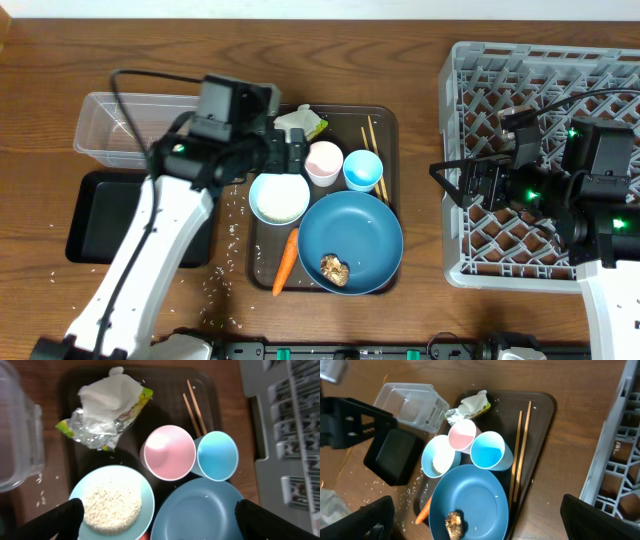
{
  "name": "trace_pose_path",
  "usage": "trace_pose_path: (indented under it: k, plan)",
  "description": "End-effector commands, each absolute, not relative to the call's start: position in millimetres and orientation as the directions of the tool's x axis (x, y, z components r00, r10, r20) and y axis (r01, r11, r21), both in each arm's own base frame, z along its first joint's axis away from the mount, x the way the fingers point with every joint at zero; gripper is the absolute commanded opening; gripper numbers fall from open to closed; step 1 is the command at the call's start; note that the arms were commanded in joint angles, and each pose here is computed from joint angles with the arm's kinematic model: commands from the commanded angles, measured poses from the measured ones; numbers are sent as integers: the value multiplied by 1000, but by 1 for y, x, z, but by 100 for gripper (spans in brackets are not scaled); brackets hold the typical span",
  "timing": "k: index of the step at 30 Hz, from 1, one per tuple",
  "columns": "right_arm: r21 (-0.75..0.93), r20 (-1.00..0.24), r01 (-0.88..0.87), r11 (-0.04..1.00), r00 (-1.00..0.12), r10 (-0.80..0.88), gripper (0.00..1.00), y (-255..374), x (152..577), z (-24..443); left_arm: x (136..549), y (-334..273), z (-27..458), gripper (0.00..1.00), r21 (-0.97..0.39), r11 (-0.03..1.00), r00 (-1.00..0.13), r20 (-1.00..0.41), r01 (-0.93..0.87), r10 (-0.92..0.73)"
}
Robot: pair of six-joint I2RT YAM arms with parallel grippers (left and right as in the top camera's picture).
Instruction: Sort waste into correct bins and load items into the dishwasher rack
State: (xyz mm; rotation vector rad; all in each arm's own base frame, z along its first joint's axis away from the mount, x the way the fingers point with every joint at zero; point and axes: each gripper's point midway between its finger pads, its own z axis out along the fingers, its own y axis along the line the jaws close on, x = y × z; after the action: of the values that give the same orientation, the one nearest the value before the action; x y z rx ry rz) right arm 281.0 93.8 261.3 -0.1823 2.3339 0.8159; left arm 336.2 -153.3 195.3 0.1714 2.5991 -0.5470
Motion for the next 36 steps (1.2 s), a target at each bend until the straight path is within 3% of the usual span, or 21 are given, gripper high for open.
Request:
trace_pose_path:
  k: [1,5,8,12,15,19,25,31,36]
  plan:
    - [513,-612,-291,808,-784,107,99,92,281,266,343,-161,179,96,-285,935,-886,-461,209,58]
    - [518,-597,-277,809,-794,110,99,92,279,264,351,-165,143,87,-168,966,-901,-419,198,112]
    - [521,-590,-273,809,-800,110,99,92,278,262,354,-178,120,86,-159,963,-912,-383,219,145]
    - [526,-572,-260,810,-813,111,99,91,274,259,358,-186,96,75,-150,962,-923,-349,227,163]
    - [522,-561,-246,816,-820,112,99,90,272,256,361,-187,81,57,-142,965,-930,-328,222,166]
    - [523,-551,-238,818,-827,112,99,90,270,254,365,-188,71,44,-133,967,-932,-322,219,167]
    - [498,-553,-218,839,-825,114,99,84,273,251,367,-188,59,41,-128,968,-935,-312,217,169]
    - [490,-552,-209,846,-826,115,99,82,273,250,370,-184,54,6,-100,973,-935,-314,208,168]
    - [491,-549,-208,846,-828,115,99,82,272,249,375,-174,72,6,-83,979,-923,-354,188,148]
